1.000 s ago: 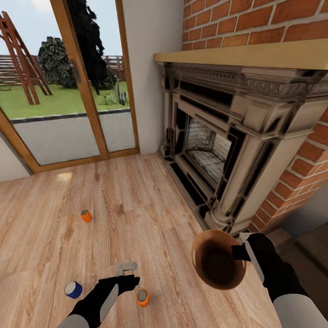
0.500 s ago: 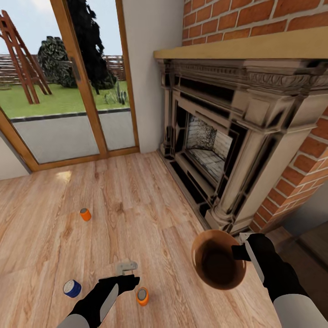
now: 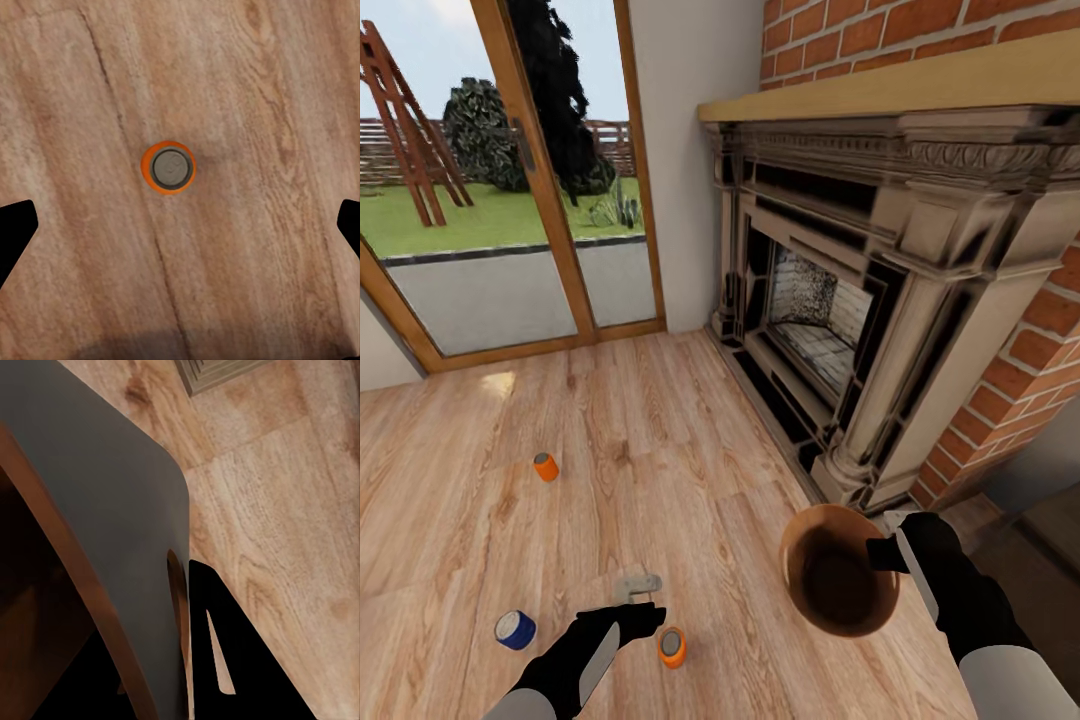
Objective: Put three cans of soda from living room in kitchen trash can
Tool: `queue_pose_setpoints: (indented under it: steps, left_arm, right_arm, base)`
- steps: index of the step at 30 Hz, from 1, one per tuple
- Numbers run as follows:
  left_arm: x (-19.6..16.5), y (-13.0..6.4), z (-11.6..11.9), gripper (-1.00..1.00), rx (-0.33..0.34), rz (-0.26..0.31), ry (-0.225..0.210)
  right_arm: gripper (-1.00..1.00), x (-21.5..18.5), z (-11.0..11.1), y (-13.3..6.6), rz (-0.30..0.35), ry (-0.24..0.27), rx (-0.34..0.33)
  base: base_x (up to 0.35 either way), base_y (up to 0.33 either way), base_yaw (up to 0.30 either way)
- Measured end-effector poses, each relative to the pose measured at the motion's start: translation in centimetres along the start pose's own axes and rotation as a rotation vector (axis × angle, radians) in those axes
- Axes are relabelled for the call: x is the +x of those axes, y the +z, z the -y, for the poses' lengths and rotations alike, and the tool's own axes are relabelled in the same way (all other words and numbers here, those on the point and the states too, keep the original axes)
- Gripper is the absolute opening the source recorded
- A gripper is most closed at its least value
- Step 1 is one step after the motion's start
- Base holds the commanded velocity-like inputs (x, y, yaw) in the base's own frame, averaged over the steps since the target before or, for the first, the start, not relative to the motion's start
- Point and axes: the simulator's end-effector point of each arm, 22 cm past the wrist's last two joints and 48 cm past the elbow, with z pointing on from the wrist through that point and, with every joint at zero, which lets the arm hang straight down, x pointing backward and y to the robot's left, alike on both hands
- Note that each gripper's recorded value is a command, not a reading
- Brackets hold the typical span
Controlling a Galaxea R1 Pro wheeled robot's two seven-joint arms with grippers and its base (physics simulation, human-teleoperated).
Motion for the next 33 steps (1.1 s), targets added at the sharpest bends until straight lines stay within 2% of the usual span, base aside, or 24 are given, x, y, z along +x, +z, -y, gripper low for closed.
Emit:
queue_pose_setpoints:
  steps: [3, 33]
  left_arm:
    - [0.23, 0.50, -0.16, 1.00, -0.001, 0.001, -0.001]
    - [0.09, 0.46, -0.17, 1.00, 0.003, 0.006, -0.002]
  right_arm:
    - [-1.00, 0.20, -0.24, 0.52, 0.000, -0.003, -0.003]
    - [-1.00, 0.22, -0.29, 0.52, 0.000, -0.009, -0.001]
  base:
    - [0.000, 0.000, 0.000]
    - [0.022, 0.000, 0.000]
